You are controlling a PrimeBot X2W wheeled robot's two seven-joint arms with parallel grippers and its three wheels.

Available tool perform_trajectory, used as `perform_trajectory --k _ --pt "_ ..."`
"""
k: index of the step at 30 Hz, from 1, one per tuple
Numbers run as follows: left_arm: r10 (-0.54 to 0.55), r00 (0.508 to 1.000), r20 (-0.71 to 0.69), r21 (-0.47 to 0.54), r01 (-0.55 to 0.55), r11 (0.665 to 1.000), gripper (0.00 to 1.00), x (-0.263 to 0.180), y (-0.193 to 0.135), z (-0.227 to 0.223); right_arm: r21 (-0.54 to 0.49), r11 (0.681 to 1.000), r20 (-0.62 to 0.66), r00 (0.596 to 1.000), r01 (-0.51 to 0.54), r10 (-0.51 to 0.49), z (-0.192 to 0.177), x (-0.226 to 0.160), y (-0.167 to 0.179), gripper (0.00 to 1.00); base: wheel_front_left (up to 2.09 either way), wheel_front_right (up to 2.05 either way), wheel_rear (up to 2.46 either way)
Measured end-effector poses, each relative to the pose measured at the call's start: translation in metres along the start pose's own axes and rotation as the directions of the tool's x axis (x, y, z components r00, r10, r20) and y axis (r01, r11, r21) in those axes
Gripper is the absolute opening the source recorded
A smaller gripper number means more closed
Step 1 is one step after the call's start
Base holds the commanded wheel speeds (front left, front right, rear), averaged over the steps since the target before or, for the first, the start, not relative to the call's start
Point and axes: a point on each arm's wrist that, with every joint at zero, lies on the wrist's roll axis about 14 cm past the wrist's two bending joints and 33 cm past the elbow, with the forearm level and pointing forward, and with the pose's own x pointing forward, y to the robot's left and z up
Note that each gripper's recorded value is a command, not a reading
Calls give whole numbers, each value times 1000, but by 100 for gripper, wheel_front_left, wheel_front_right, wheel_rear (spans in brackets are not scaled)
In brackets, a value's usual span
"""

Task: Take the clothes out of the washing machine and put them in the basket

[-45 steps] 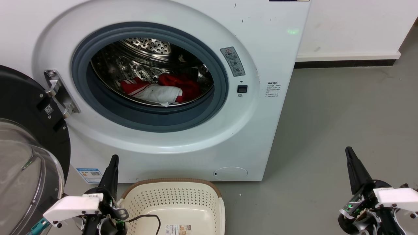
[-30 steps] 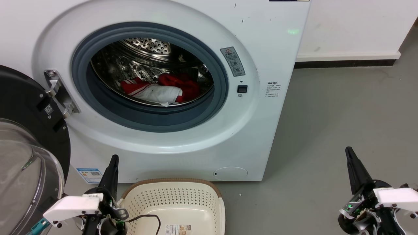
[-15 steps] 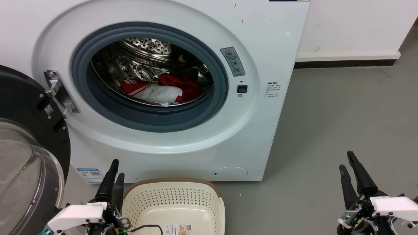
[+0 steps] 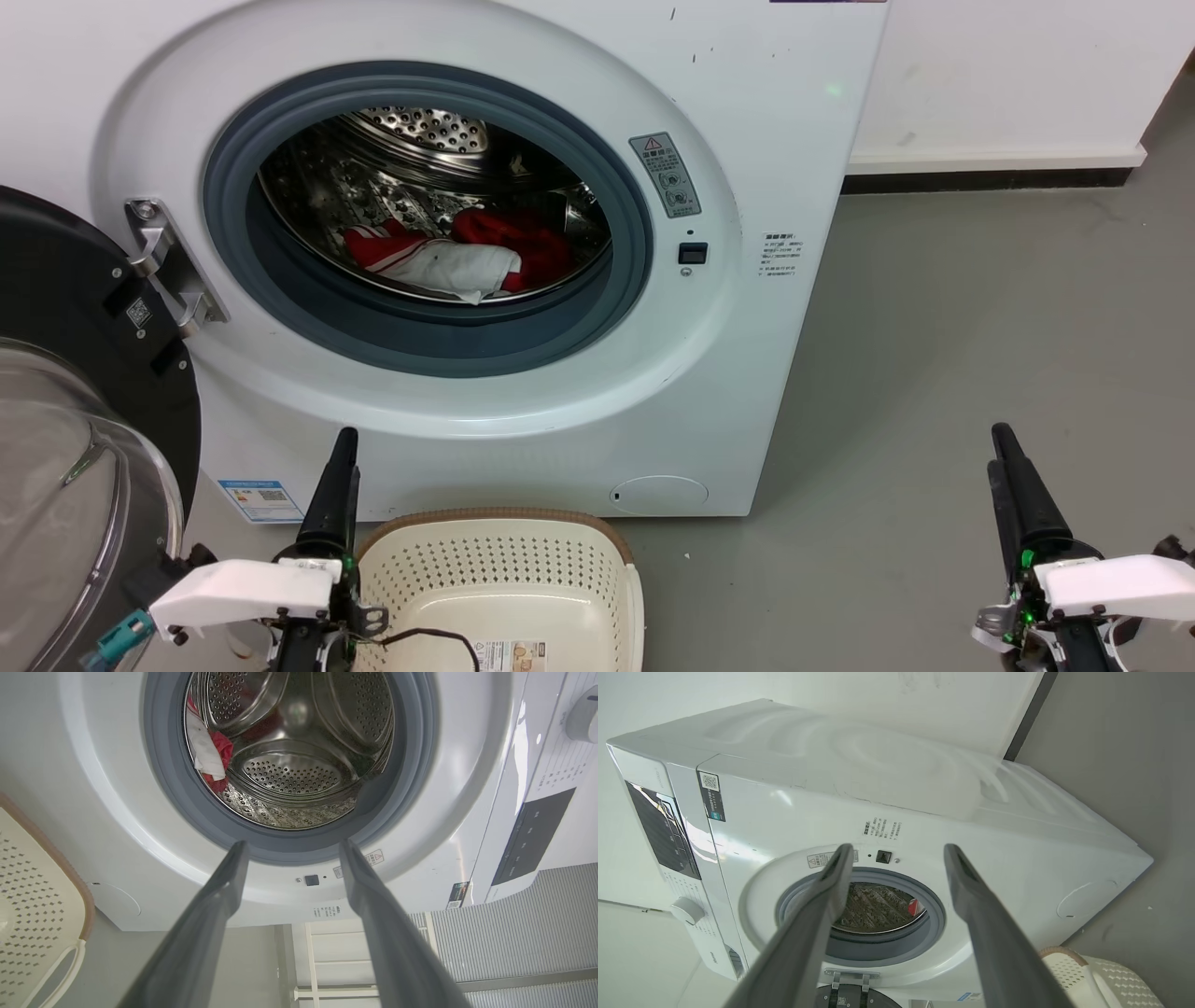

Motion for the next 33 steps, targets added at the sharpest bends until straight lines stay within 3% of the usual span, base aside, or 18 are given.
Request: perform_trajectory --k 6,12,26,33 --pt "-34 999 5 152 33 988 100 1 -11 1 -161 987 12 1000 -26 28 3 -1 9 100 0 0 0" --pt "-56 998 -3 299 54 953 100 2 -18 -1 -335 941 2 999 -46 50 1 -4 16 100 0 0 0" --pt "-88 995 -43 572 96 814 100 2 -27 -10 -552 832 -13 998 -62 66 0 -9 22 100 0 0 0" --pt "-88 995 -49 687 97 721 100 2 -28 -12 -650 757 -27 997 -72 72 -2 -11 25 100 0 0 0"
